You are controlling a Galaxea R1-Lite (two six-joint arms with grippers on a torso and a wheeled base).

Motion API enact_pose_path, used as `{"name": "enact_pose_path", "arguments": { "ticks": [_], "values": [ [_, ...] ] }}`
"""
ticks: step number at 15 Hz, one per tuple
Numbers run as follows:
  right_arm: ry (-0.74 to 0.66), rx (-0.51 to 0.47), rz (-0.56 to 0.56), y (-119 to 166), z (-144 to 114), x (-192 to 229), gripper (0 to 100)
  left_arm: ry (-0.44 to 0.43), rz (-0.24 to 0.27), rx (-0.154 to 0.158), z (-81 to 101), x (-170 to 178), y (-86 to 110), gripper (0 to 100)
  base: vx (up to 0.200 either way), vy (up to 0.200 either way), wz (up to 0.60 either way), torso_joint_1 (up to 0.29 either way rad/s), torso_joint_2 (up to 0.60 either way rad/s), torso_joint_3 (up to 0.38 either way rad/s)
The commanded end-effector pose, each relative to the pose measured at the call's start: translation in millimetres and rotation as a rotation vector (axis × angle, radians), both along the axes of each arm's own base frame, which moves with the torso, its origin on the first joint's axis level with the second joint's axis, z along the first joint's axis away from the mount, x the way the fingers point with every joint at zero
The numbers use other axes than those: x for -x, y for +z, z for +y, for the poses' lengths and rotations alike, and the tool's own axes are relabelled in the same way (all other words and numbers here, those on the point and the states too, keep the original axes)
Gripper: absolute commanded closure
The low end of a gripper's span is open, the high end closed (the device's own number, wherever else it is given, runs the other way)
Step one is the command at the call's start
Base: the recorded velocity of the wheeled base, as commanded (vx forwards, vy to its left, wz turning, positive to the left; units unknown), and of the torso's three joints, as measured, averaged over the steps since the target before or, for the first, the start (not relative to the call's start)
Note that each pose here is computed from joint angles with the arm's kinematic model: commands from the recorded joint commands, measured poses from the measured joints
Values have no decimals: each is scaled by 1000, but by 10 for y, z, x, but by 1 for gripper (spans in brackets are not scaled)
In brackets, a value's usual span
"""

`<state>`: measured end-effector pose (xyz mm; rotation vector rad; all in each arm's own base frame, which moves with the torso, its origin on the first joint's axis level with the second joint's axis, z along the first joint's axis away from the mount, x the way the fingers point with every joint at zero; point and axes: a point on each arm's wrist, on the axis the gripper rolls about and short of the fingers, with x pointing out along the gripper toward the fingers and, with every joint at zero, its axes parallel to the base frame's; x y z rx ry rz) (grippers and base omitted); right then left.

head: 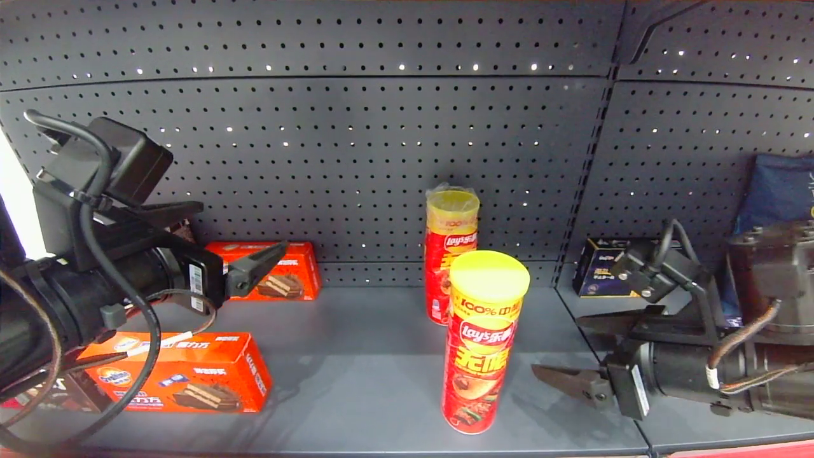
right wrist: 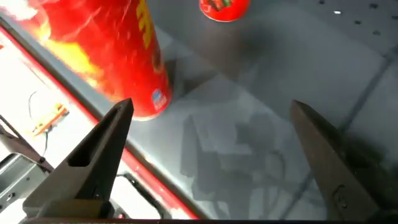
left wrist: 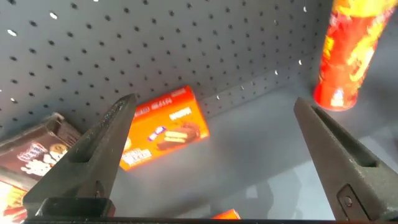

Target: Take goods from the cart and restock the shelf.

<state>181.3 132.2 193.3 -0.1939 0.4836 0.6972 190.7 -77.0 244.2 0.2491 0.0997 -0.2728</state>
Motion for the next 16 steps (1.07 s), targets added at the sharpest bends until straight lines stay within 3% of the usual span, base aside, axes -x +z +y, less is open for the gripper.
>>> {"name": "enact_pose_path", "arguments": {
  "ticks": [1,16],
  "values": [
    [-12,42,33,-108,153,-171,0,2,-1,-1,-16,-48,18,0,0,0,0,0,0,0],
    [-2,76,69,-245,273,-262,0,1,4,1,-18,-52,-4,0,0,0,0,0,0,0]
  ]
}}
